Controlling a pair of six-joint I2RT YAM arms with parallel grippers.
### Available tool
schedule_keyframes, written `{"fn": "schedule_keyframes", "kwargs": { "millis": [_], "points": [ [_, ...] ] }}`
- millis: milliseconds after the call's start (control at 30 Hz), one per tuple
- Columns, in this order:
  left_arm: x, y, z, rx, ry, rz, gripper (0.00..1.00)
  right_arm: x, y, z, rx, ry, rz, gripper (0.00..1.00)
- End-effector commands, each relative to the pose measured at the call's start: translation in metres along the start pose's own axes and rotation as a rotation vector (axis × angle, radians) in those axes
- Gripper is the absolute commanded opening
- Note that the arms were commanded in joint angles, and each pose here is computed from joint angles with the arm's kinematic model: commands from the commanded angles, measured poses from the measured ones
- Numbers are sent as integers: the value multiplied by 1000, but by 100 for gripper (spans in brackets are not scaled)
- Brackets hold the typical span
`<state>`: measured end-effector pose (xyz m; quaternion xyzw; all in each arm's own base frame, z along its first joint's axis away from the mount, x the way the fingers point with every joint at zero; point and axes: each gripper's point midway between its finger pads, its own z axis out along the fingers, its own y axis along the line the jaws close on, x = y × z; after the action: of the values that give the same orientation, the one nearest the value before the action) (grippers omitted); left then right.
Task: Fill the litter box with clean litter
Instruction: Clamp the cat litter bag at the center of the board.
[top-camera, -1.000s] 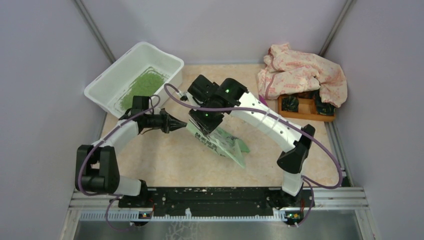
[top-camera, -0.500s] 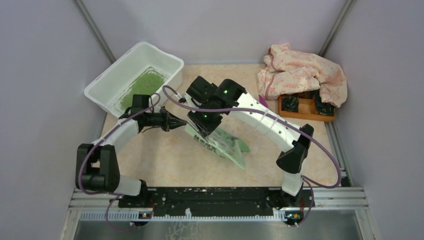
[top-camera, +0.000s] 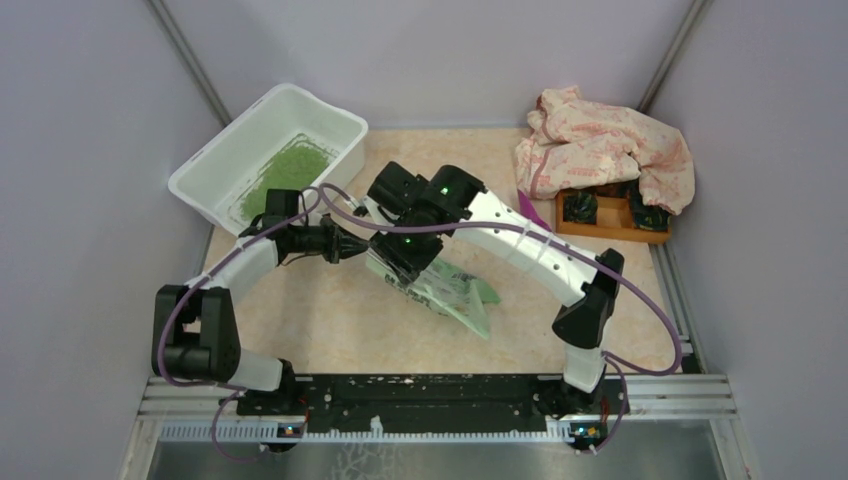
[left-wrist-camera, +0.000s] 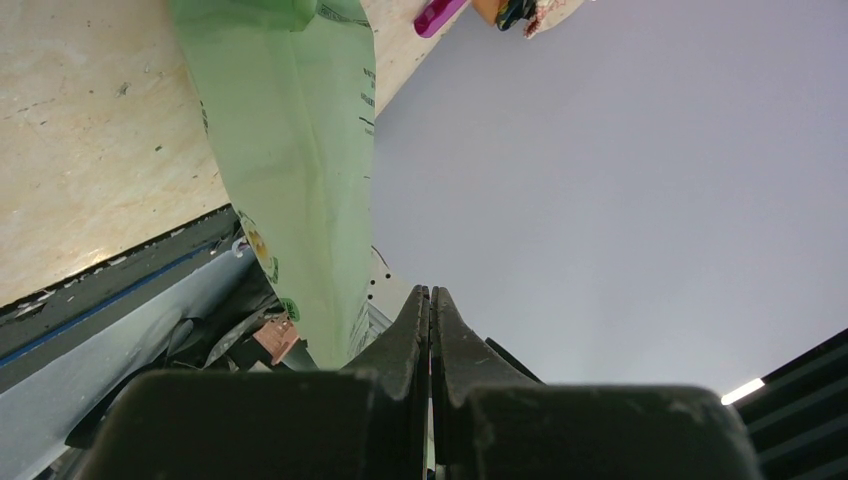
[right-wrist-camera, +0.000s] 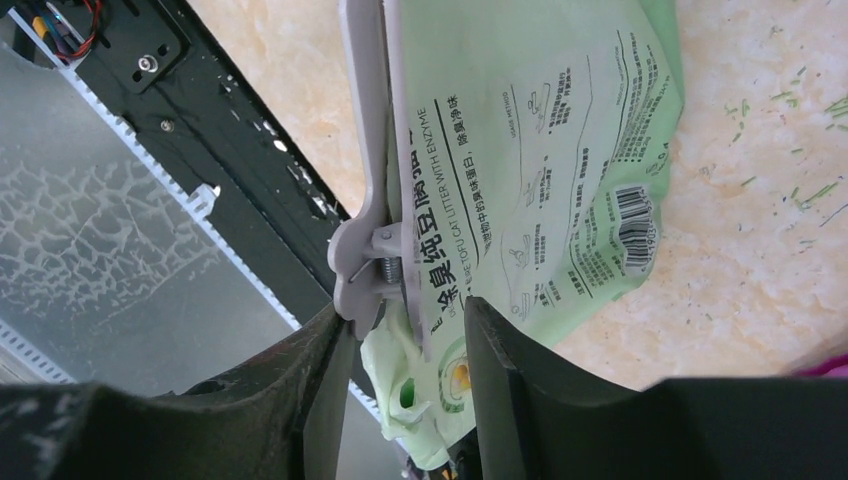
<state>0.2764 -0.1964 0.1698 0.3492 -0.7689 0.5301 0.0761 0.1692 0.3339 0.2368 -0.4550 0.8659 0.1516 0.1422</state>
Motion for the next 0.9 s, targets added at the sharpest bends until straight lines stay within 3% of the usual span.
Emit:
{"fn": "schedule_keyframes", "kwargs": {
  "millis": [0, 233, 467, 733, 800, 867],
  "points": [
    [0, -8, 0, 18, 7, 31, 0, -3, 0, -6, 15, -23, -24, 45],
    [-3, -7, 2, 17, 8, 25, 0, 0, 13, -11, 18, -41, -84, 52],
    [-5, -9, 2, 17, 2, 26, 0, 28, 10, -3, 169, -54, -211, 56],
    [-8, -11, 2, 10, -19, 17, 0, 68, -19, -4, 305, -127, -161, 57],
    [-9, -12, 2, 9, -25, 19, 0, 75, -24, -3, 316, -142, -145, 52],
    [-8, -14, 1, 8, -30, 22, 0, 79, -28, -3, 305, -157, -110, 35]
  ]
}}
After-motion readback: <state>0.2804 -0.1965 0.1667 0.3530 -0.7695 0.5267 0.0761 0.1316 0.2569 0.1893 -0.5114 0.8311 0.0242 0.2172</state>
